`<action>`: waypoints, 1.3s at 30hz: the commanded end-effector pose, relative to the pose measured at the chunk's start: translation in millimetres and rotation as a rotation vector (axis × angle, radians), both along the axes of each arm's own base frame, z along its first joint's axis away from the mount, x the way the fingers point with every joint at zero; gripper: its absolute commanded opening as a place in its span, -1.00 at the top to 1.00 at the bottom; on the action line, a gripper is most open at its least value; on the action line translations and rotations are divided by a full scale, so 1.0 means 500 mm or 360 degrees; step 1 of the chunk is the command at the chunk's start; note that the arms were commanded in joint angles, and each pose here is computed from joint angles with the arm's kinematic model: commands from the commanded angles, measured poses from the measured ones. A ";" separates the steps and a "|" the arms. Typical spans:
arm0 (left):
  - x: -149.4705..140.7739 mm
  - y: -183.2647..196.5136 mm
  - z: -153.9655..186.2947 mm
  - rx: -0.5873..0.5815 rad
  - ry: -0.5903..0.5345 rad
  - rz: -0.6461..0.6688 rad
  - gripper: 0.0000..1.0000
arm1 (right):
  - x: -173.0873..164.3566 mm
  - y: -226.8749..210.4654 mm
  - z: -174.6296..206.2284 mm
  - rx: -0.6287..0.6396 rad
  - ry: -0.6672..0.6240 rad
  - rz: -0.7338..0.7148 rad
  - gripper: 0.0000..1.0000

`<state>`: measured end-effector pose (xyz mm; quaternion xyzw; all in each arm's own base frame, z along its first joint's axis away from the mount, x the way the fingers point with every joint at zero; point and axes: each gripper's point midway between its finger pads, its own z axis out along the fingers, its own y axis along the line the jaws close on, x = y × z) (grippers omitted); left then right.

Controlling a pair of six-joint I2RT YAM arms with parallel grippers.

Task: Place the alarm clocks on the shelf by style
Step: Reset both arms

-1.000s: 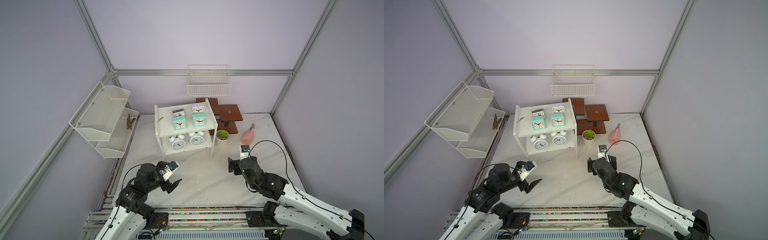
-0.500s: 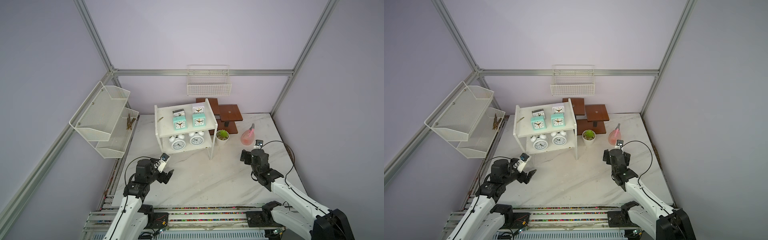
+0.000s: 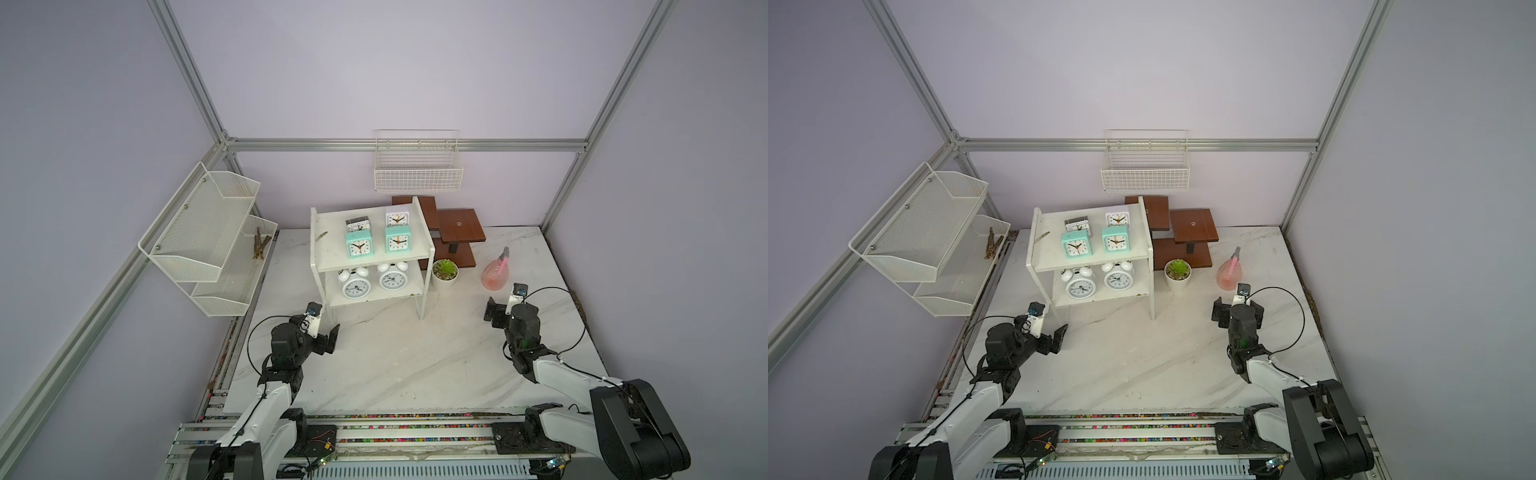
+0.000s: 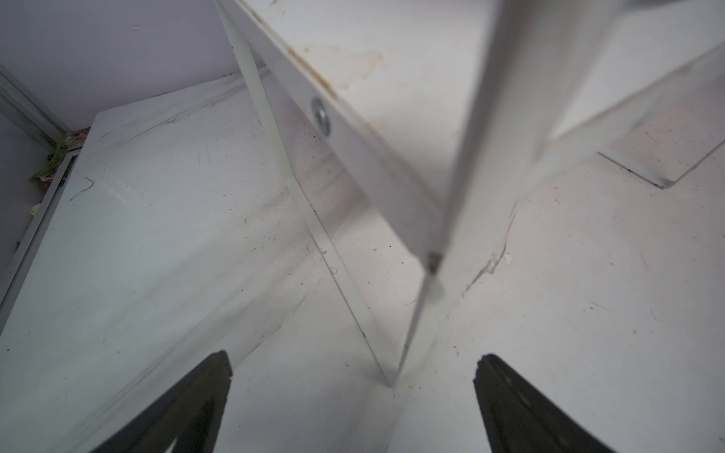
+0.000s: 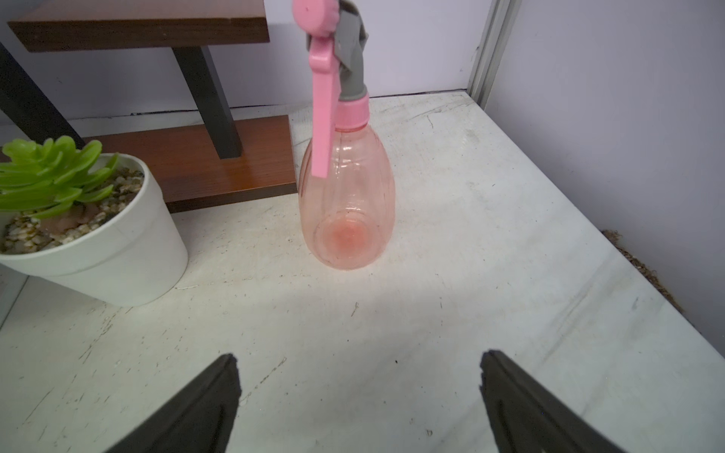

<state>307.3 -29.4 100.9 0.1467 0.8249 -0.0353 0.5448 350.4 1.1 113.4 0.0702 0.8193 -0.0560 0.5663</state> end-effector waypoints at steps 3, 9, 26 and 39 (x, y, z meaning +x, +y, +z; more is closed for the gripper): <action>0.078 0.034 0.109 -0.0069 -0.0417 0.0167 -0.99 | 0.034 0.008 0.066 -0.0003 -0.0234 0.0063 -1.00; 0.106 0.041 0.107 -0.0114 -0.0469 0.0205 -1.00 | 0.040 0.008 0.084 -0.0020 -0.0350 0.0080 -1.00; 0.132 0.061 0.058 -0.0129 -0.0517 0.0297 -1.00 | 0.050 0.017 0.054 -0.0050 -0.0511 0.0127 -1.00; 0.176 0.148 0.026 -0.0149 -0.0295 0.0728 -0.99 | 0.048 0.019 0.055 -0.0056 -0.0515 0.0132 -1.00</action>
